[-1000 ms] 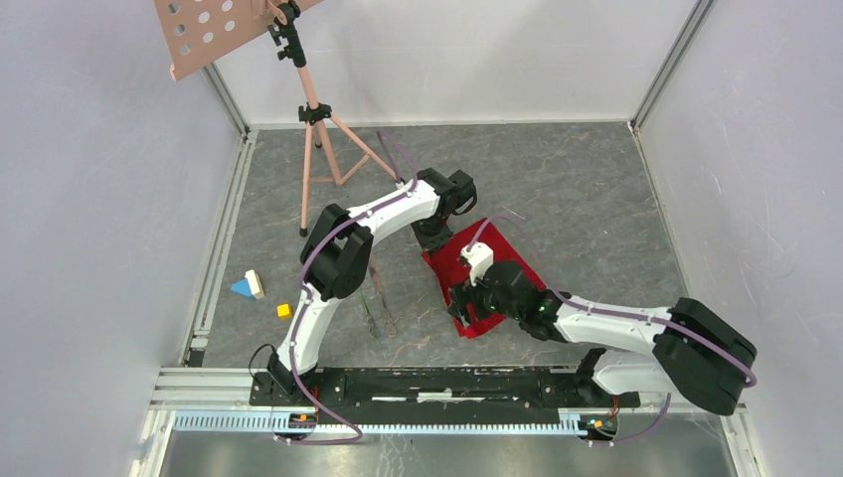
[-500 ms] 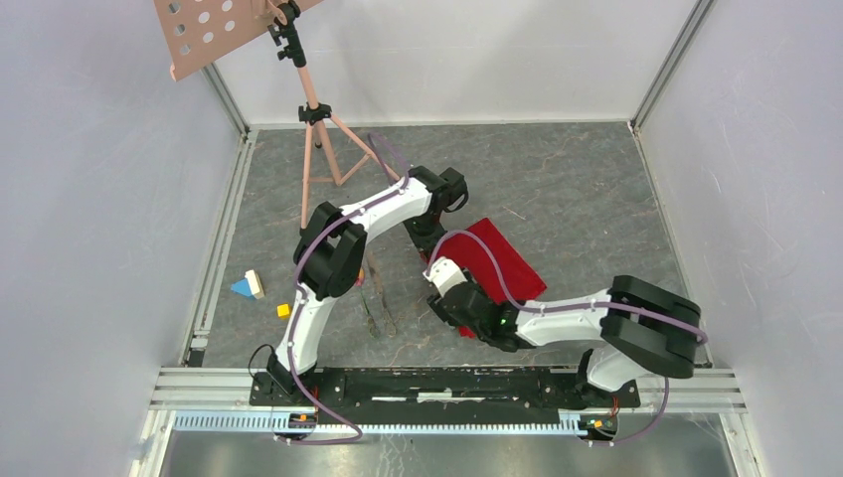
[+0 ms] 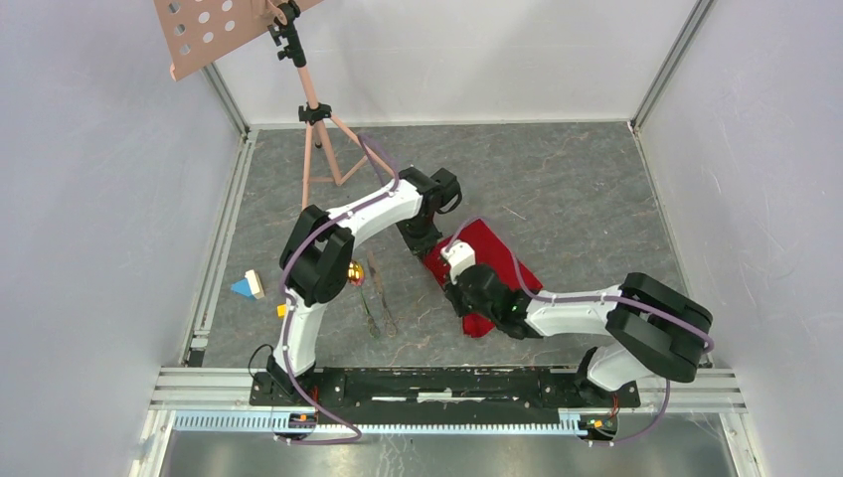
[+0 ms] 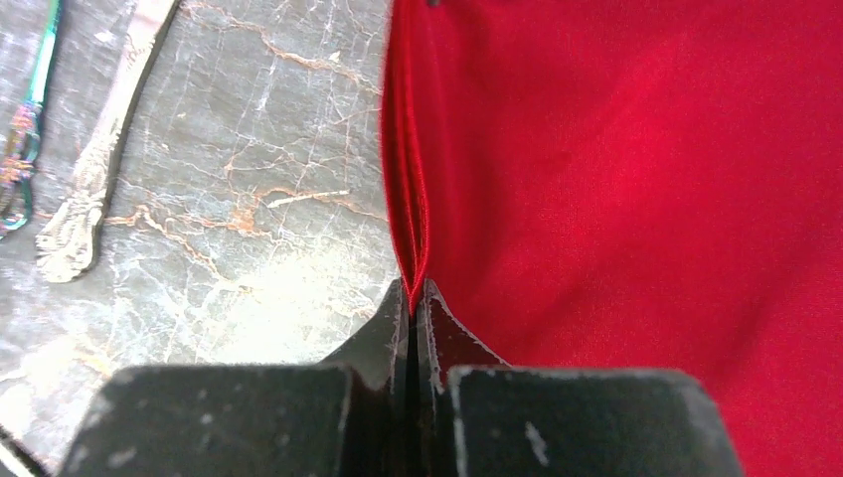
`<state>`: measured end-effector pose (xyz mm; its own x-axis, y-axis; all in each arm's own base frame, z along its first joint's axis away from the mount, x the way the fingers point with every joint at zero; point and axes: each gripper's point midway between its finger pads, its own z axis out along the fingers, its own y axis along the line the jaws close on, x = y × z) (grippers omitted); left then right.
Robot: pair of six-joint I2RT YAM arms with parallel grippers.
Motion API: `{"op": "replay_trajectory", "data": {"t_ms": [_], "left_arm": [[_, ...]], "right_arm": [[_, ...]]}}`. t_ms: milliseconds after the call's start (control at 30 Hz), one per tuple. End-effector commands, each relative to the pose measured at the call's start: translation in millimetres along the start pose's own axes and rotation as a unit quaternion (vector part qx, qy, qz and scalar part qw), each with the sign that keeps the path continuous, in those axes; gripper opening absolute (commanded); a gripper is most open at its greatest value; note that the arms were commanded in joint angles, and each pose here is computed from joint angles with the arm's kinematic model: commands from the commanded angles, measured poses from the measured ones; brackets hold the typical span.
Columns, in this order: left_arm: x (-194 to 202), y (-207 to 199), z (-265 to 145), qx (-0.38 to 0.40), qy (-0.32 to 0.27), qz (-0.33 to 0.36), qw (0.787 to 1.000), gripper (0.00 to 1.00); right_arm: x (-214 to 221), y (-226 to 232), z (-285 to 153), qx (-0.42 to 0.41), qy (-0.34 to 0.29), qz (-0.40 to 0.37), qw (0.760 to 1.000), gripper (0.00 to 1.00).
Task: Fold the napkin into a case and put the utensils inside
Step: Fold the lower triangle-folded napkin at the center of the board.
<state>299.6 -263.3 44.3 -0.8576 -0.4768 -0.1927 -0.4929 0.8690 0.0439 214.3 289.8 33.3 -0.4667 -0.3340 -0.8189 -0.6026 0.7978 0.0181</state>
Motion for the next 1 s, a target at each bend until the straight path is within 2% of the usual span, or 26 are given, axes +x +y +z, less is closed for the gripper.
{"op": "replay_trajectory", "data": {"t_ms": [0, 100, 300, 400, 533, 800, 967], "left_arm": [[-10, 3, -28, 0.038, -0.009, 0.015, 0.999, 0.02], [-5, 6, -29, 0.039, 0.001, 0.018, 0.999, 0.02], [-7, 10, -30, 0.028, -0.002, 0.023, 0.999, 0.02], [-16, 6, -28, 0.02, -0.019, 0.024, 0.999, 0.02], [-15, -8, -17, 0.008, -0.004, 0.033, 0.999, 0.02], [-23, -32, -8, 0.007, -0.019, 0.034, 0.999, 0.02], [-20, -43, -4, 0.017, -0.012, 0.048, 0.999, 0.11]], "right_arm": [[-2, 37, -9, -0.171, 0.006, 0.096, 0.981, 0.0], [3, 49, -15, -0.226, 0.023, 0.126, 0.966, 0.0], [8, 53, -19, -0.269, 0.048, 0.152, 0.95, 0.0], [10, 47, -18, -0.274, 0.061, 0.165, 0.946, 0.0], [15, 28, -16, -0.272, 0.072, 0.19, 0.94, 0.0], [29, 1, -13, -0.278, 0.09, 0.233, 0.928, 0.0], [33, -10, -12, -0.272, 0.089, 0.245, 0.927, 0.0]]}}
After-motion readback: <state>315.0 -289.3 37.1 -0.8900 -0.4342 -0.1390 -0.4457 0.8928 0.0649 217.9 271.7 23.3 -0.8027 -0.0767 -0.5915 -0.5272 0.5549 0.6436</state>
